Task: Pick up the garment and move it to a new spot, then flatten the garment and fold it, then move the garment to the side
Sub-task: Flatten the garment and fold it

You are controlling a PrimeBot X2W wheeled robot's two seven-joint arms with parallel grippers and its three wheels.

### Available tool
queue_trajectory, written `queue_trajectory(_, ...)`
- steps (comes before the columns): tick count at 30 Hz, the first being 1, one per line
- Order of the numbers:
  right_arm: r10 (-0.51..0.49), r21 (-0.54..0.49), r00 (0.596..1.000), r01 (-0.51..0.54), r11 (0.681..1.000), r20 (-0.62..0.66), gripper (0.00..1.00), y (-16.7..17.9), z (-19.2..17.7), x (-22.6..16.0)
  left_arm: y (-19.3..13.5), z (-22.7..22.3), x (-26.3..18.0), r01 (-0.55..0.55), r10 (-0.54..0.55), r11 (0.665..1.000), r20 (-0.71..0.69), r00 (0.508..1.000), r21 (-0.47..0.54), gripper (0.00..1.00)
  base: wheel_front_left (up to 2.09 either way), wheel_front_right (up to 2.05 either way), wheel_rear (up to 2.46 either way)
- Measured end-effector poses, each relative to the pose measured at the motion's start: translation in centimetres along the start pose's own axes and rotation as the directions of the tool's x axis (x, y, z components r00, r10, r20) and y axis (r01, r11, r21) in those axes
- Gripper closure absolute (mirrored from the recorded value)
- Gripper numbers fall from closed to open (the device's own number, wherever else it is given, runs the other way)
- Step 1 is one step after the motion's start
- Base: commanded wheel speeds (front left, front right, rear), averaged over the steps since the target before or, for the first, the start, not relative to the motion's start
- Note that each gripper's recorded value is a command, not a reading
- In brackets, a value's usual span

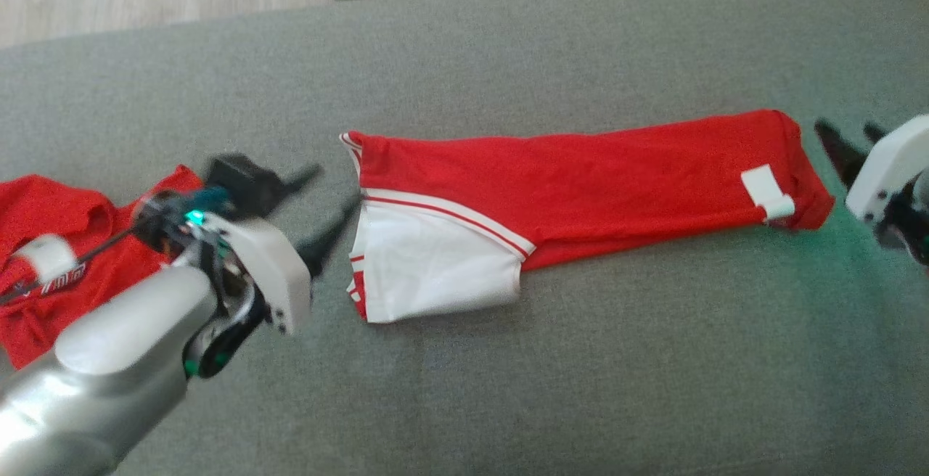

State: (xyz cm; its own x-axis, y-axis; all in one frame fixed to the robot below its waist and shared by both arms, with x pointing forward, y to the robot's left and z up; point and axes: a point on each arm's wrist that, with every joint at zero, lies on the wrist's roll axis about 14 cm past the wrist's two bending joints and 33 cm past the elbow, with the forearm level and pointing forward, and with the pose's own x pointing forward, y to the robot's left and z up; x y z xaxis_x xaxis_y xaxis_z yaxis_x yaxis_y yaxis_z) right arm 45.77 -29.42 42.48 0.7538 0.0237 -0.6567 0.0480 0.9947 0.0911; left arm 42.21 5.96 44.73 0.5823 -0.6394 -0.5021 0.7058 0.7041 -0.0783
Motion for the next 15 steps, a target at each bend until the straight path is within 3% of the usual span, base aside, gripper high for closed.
queue_trajectory(5,0.079,0.002,0.958,-0.082,0.997,0.274,0.0,2.5,5.3,-1.9,2.9,4.9,-1.5,-0.164,0.186,0.981,0.266,0.946,-0.1,0.0,0.0,0.0,0.0)
queue_trajectory(6,0.079,0.002,0.958,-0.082,0.997,0.274,0.0,2.5,5.3,-1.9,2.9,4.9,-1.5,-0.164,0.186,0.981,0.266,0.946,-0.1,0.0,0.0,0.0,0.0)
queue_trajectory(15,0.167,-0.082,0.803,-0.147,0.986,0.572,0.0,5.3,7.8,-5.7,5.2,8.2,-6.1,-0.317,0.425,0.903,0.482,0.767,-0.292,0.0,0.0,0.0,0.0)
